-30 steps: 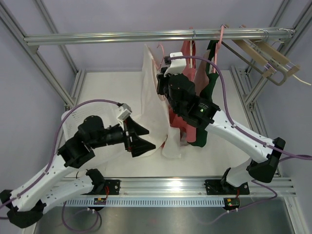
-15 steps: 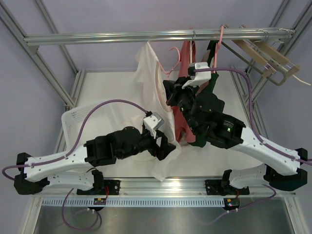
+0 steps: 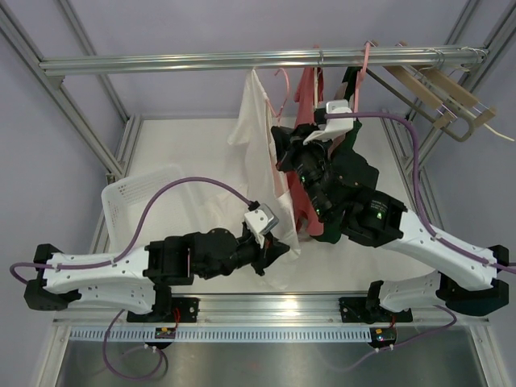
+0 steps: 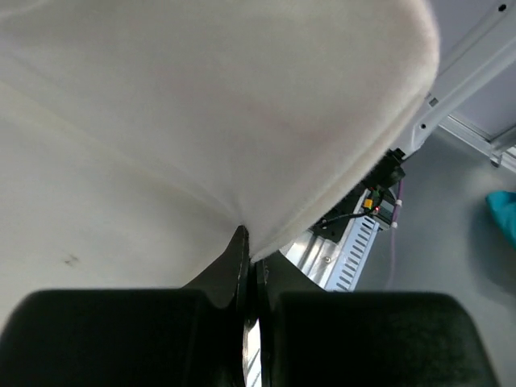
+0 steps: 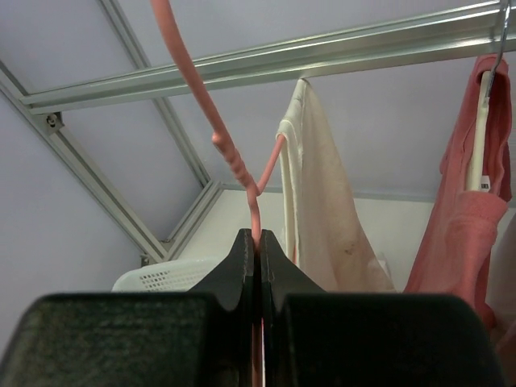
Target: Remove the t-shirt from the hanger
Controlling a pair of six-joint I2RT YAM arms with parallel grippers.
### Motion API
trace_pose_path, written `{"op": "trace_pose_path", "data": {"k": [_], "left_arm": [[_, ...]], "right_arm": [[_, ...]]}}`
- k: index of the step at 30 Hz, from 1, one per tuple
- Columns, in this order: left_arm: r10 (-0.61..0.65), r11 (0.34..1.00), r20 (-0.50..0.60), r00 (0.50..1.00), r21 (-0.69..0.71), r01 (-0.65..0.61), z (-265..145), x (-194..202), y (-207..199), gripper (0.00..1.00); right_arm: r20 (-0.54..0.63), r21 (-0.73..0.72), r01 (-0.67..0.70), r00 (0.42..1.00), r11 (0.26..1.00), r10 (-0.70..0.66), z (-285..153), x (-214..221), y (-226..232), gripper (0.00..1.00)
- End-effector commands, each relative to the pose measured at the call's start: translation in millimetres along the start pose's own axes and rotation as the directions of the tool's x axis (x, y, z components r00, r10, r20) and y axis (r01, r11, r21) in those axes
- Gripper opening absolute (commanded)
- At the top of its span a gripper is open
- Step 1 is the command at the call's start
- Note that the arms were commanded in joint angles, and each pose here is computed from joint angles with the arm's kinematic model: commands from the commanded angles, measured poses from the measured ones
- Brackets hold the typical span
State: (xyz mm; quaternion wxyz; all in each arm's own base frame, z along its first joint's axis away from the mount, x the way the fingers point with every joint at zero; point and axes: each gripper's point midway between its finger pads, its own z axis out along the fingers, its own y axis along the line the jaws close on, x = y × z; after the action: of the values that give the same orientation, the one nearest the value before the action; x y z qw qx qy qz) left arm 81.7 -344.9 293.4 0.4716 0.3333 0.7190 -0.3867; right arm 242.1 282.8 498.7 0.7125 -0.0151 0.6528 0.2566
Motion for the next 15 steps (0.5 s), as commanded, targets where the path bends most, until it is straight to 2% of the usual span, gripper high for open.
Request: {"op": "trace_pose_path", "data": {"k": [1, 6, 8, 11, 12, 15], "left_arm": [[-0.068, 0.994, -0.054, 0.996, 0.082, 0.073, -4, 31, -18, 0.00], [-0.088, 0.995, -0.159, 0.983, 0.042, 0.096, -1, 86, -21, 0.00], [-0.084, 0.996, -0.170, 0.982, 0.024, 0.089, 0, 95, -21, 0.00], [-0.068, 0.998, -0.152, 0.986, -0.012, 0.067, -3, 98, -9, 0.00], [-0.059, 0.998, -0.152, 0.987, -0.034, 0.055, -5, 100, -3, 0.00], [-0.012, 0.994, -0.104, 0.995, -0.105, 0.001, -14, 77, 13, 0.00]], "right_arm": [[0.224, -0.036, -0.123, 0.966, 0.992, 0.128, 11, -87, 7, 0.00], [0.283, -0.067, -0.134, 0.948, 0.989, 0.148, 50, -119, 1, 0.00], [0.297, -0.099, -0.158, 0.938, 0.982, 0.181, 49, -139, 3, 0.00], [0.246, -0.192, -0.162, 0.947, 0.968, 0.207, 29, -145, 10, 0.00], [0.240, -0.237, -0.172, 0.943, 0.956, 0.229, 7, -158, 7, 0.00], [0.149, -0.290, -0.194, 0.958, 0.937, 0.244, -24, -136, -2, 0.00]]}}
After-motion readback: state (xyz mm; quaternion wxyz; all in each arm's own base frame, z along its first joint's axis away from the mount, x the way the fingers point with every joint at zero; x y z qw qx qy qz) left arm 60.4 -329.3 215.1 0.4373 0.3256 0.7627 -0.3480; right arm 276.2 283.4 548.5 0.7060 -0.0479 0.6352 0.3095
